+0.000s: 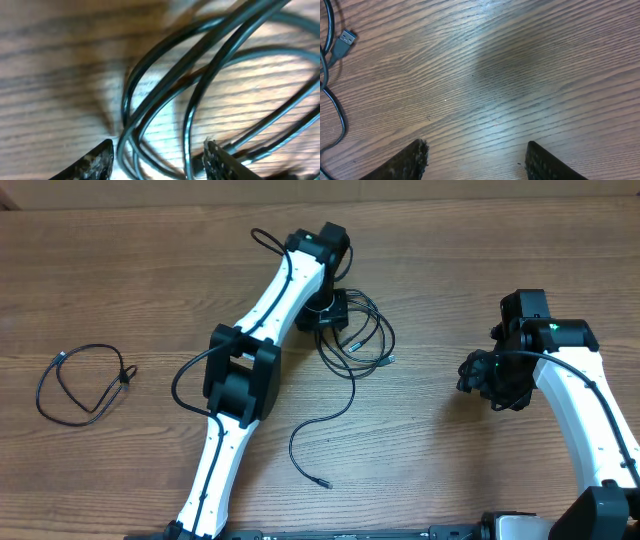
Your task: Untangle cables
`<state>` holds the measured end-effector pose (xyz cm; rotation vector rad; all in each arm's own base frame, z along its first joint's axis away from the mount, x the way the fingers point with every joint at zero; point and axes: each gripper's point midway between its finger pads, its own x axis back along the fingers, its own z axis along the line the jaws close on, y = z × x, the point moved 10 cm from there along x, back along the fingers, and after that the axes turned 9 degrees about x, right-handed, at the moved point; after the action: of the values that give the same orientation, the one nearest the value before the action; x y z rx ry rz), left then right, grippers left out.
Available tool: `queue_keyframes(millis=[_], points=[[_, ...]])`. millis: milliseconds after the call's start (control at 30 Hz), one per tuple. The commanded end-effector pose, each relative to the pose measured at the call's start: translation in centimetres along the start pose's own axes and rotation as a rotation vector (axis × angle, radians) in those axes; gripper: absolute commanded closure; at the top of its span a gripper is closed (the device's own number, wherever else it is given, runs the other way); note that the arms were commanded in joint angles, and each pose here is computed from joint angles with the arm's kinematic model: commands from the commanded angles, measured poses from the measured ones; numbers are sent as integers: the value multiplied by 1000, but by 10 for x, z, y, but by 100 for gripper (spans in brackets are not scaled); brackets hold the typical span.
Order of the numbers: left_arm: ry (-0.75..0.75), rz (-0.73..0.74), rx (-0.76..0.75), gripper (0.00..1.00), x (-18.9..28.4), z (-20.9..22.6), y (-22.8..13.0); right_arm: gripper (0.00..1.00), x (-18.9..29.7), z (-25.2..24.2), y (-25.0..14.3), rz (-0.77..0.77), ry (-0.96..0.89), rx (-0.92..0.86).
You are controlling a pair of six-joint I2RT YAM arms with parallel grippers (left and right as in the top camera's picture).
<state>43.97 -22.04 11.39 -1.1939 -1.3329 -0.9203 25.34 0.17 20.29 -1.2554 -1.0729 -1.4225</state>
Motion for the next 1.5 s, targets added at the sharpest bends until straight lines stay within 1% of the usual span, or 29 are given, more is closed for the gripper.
queue_keyframes(millis=[0, 133, 333, 600, 667, 733, 767, 800, 833, 867, 933, 1167, 1333, 1467], points=[[-60, 35, -43, 43, -1, -15, -8, 39, 5, 0, 4, -20, -7, -6], [-47, 39, -70, 44, -5, -24, -18, 39, 5, 0, 4, -20, -7, -6], [15, 2, -99, 48, -8, -31, -25, 39, 5, -1, 3, -17, -8, -2], [19, 2, -119, 50, -9, -37, -31, 39, 5, -1, 3, -17, -8, -2], [26, 2, -119, 57, -9, -37, -32, 39, 5, -1, 3, -17, -8, -2], [31, 7, -118, 61, -9, -36, -32, 39, 5, -1, 3, -17, -8, -2], [34, 9, -117, 62, -9, -36, -32, 39, 5, -1, 3, -17, -8, -2], [34, 10, -122, 58, -9, -35, -32, 39, 5, -1, 3, -17, -8, -2], [34, 9, -138, 50, -9, -34, -31, 39, 5, -1, 3, -17, -8, -2], [42, 5, -139, 49, -8, -31, -29, 39, 5, -1, 3, -17, -8, -2], [55, 0, -132, 49, -7, -27, -26, 39, 5, -1, 3, -17, -8, -2], [27, -38, -186, 52, 7, -20, -13, 39, 5, -1, 3, -18, -7, -2], [20, -39, -169, 55, 10, -14, -7, 39, 5, -1, 3, -17, -8, -3], [17, -35, -175, 54, 15, -10, -7, 39, 5, -1, 3, -18, -7, -2]])
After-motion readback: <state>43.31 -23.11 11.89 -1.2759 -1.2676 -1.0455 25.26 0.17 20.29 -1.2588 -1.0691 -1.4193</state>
